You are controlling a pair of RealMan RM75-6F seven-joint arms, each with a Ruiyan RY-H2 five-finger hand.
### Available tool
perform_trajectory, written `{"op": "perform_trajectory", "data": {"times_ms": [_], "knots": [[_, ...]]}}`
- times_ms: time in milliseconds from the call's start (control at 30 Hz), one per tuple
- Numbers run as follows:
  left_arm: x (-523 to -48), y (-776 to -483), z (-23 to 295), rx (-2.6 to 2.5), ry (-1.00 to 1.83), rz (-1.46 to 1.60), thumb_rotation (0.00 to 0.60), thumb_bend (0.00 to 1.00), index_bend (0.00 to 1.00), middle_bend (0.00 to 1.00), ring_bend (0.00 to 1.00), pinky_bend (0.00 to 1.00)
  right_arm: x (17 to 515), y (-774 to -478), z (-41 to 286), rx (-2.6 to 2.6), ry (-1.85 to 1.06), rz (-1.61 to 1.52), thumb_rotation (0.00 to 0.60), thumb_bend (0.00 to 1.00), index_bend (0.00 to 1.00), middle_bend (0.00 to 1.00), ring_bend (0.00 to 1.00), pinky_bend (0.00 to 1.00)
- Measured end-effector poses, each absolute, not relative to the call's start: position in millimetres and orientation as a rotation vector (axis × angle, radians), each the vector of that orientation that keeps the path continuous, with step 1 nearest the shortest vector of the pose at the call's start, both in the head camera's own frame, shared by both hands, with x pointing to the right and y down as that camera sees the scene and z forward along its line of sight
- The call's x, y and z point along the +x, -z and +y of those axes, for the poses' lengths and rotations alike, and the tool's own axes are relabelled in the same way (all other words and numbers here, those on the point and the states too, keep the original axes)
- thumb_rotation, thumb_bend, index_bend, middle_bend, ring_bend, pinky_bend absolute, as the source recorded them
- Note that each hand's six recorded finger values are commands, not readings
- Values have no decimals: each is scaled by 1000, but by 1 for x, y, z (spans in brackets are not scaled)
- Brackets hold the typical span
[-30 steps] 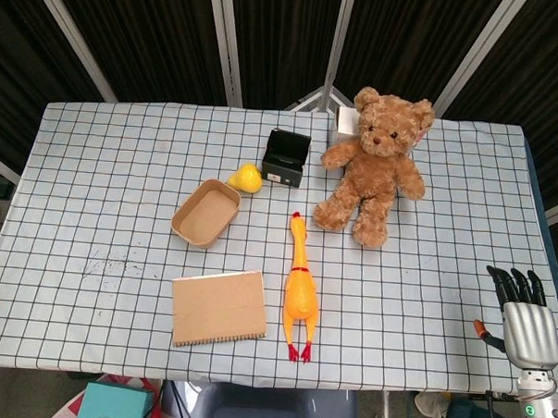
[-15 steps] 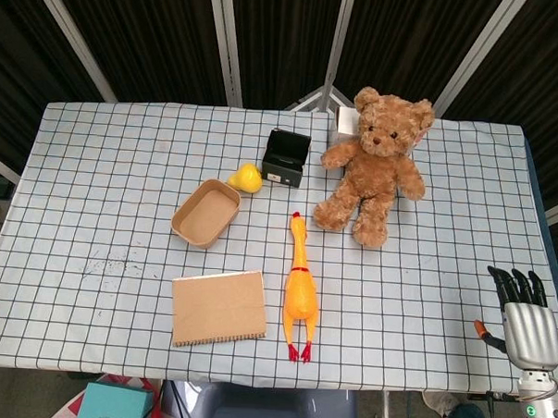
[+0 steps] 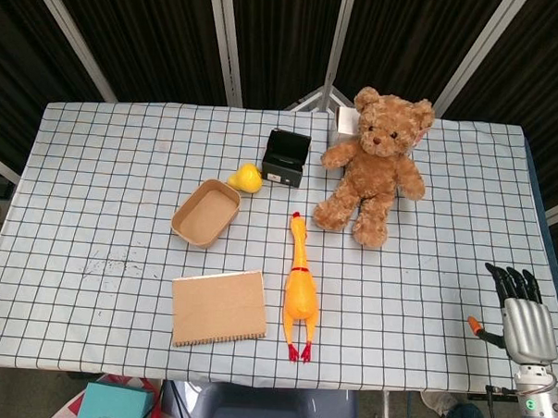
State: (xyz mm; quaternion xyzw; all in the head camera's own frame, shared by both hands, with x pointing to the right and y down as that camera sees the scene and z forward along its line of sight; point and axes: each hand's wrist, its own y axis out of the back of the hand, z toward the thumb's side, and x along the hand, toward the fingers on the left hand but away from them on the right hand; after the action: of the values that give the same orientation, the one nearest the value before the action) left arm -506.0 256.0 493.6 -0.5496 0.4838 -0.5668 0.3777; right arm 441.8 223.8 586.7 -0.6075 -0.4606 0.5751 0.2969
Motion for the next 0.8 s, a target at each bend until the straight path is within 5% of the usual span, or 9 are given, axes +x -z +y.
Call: {"op": "perform_trajectory", "data": {"times_ms": [800], "knots": [[-514,-500,250,-1363,1507,1241,600,269,223,0,0,135,435,-679,59,-1960,-1576,-1925,600,236,116,174,119,0]]}}
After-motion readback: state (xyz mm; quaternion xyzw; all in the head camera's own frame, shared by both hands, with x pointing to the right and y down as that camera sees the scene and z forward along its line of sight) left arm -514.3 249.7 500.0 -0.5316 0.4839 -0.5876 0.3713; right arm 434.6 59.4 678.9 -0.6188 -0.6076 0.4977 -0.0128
